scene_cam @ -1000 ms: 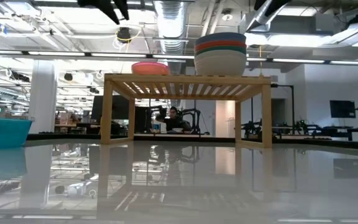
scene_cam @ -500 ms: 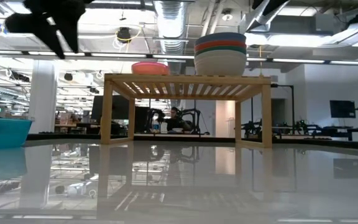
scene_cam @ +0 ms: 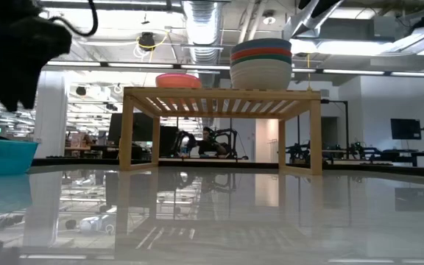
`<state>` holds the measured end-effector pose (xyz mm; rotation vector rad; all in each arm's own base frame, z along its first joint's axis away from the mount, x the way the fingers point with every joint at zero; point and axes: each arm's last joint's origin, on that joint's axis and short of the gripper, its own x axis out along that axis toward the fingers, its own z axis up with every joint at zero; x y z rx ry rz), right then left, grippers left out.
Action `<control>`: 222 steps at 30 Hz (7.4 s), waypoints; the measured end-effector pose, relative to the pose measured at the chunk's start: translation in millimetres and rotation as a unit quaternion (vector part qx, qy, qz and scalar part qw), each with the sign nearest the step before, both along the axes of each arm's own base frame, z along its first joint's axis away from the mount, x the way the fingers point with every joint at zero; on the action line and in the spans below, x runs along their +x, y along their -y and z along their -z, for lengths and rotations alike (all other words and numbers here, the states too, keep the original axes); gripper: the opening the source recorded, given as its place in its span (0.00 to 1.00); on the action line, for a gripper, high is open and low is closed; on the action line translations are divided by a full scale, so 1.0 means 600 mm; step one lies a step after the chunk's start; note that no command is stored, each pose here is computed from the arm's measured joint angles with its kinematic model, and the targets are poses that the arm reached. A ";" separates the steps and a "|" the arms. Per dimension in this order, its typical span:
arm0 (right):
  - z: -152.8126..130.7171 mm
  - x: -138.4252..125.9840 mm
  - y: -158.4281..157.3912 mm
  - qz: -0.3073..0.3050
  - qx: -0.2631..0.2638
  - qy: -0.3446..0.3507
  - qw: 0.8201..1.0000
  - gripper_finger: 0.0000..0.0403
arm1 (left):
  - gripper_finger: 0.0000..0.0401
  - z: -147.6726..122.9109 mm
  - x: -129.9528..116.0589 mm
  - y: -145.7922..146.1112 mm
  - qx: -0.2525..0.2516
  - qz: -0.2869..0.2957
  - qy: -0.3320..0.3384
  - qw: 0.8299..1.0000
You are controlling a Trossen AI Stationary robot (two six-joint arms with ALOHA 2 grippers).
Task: Place and stack bowls onto a shelf
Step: Stack the light blue bowl on top of the pink bowl on the shelf, then stack the light green bowl on top of the light blue bowl on the shelf
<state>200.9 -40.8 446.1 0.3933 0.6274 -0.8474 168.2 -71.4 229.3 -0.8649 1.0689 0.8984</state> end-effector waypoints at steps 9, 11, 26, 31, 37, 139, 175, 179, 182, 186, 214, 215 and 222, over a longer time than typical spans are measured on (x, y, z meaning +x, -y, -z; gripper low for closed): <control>0.000 0.000 0.000 0.000 0.000 0.000 1.000 0.59 | 0.32 0.061 -0.003 0.002 -0.030 0.064 -0.001 0.998; 0.000 0.000 0.000 0.000 0.000 0.000 1.000 0.59 | 0.28 0.075 0.000 0.003 -0.049 0.077 0.013 0.996; 0.000 0.000 0.001 0.002 0.000 0.000 1.000 0.59 | 0.01 0.071 0.009 -0.014 -0.044 0.148 0.002 0.988; 0.000 0.000 0.001 0.002 0.000 0.000 1.000 0.59 | 0.00 -0.005 0.038 -0.031 0.038 0.295 0.010 0.955; 0.000 0.000 0.000 -0.001 0.002 0.000 1.000 0.59 | 0.00 -0.134 0.042 -0.075 0.161 0.420 -0.038 0.892; 0.002 0.002 -0.062 -0.036 0.011 0.017 0.999 0.59 | 0.41 -0.305 0.212 -0.325 0.351 0.433 -0.011 0.830; 0.049 0.011 -0.032 0.004 0.011 -0.046 0.999 0.59 | 0.33 -0.239 0.200 -0.230 0.130 0.368 -0.028 0.920; 0.077 0.018 -0.023 0.006 0.033 -0.070 0.997 0.59 | 0.30 -0.227 0.184 -0.159 0.118 0.387 -0.028 0.914; 0.090 0.024 -0.016 0.011 0.040 -0.072 0.997 0.59 | 0.30 -0.241 0.161 -0.116 0.127 0.386 0.009 0.914; 0.095 0.031 -0.005 -0.002 0.049 -0.064 0.997 0.59 | 0.29 -0.252 0.117 -0.081 0.154 0.335 0.035 0.929; 0.082 0.060 -0.030 -0.073 0.090 0.023 0.993 0.59 | 0.29 -0.020 -0.007 0.005 -0.071 0.402 0.048 0.912; 0.082 0.061 -0.034 -0.075 0.091 0.023 0.993 0.59 | 0.29 -0.014 -0.008 0.013 -0.081 0.412 0.054 0.906; 0.083 0.061 -0.048 -0.089 0.094 0.022 0.991 0.59 | 0.29 0.024 -0.031 0.072 -0.094 0.495 0.099 0.858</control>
